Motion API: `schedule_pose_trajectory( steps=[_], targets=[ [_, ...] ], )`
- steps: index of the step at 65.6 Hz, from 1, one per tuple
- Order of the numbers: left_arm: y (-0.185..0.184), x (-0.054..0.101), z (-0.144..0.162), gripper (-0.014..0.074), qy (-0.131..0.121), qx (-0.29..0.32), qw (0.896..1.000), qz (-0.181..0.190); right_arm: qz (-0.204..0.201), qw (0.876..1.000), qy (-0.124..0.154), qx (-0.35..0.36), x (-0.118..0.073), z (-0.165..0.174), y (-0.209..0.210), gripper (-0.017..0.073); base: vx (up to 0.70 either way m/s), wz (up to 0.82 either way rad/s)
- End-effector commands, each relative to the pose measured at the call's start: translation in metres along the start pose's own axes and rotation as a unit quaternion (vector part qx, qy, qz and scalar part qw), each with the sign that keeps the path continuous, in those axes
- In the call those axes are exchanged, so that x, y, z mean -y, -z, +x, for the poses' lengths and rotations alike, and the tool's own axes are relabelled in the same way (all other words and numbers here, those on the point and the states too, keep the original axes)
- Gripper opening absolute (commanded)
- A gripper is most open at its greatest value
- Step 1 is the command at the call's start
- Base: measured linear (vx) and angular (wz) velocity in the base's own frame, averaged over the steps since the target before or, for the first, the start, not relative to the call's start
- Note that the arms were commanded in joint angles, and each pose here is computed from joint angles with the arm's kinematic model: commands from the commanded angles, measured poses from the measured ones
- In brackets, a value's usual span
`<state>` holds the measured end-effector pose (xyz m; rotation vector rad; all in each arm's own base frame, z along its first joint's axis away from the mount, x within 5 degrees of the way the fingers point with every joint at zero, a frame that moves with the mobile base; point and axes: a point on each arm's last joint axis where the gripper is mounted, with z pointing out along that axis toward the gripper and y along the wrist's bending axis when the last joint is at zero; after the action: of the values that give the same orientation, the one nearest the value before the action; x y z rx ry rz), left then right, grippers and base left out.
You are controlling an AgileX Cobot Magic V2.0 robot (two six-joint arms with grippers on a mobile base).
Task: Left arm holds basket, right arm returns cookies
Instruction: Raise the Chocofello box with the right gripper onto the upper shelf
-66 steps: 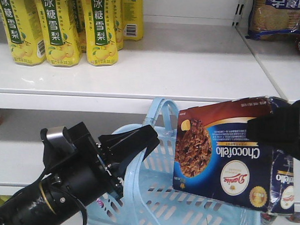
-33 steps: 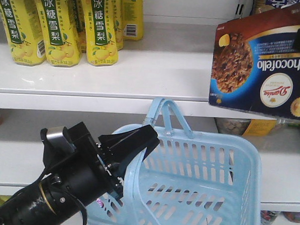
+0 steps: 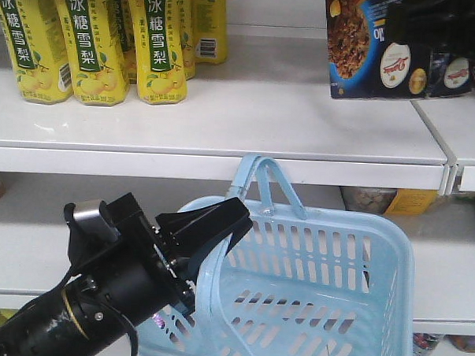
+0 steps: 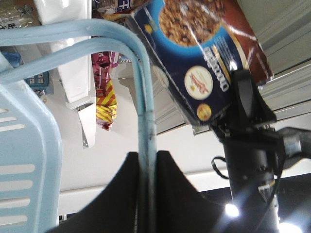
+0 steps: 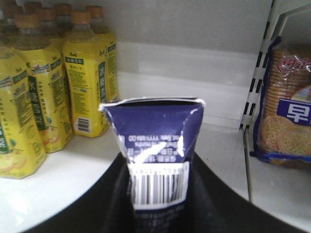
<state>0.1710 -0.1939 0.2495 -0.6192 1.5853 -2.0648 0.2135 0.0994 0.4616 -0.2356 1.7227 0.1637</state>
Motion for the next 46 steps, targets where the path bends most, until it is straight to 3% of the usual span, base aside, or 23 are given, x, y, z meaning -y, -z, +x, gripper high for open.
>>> schedule_pose_trajectory(
  steps=[1,13,22,34,46],
  targets=[
    [-0.003,0.027,-0.017,-0.0003,0.011,0.074,0.993,0.086,-0.012,0.997,0.024,0.074,-0.004,-0.017,-0.005,-0.0003,0.0,0.0],
    [-0.003,0.027,-0.017,-0.0003,0.011,0.074,0.993,0.086,0.017,0.996,0.042,0.077,-0.007,-0.009,-0.033,-0.0003,0.0,0.0],
    [-0.003,0.027,-0.017,-0.0003,0.011,0.074,0.993,0.086,0.049,0.995,0.038,0.08,-0.007,-0.003,-0.051,-0.0003,0.0,0.0],
    [-0.003,0.027,-0.017,-0.0003,0.011,0.074,0.993,0.086,0.082,0.993,0.008,0.086,-0.006,0.005,-0.068,-0.0003,0.0,0.0],
    [-0.003,0.027,-0.017,-0.0003,0.011,0.074,0.993,0.086,0.089,0.993,0.027,0.072,-0.009,0.015,-0.085,-0.0003,0.0,0.0]
  ],
)
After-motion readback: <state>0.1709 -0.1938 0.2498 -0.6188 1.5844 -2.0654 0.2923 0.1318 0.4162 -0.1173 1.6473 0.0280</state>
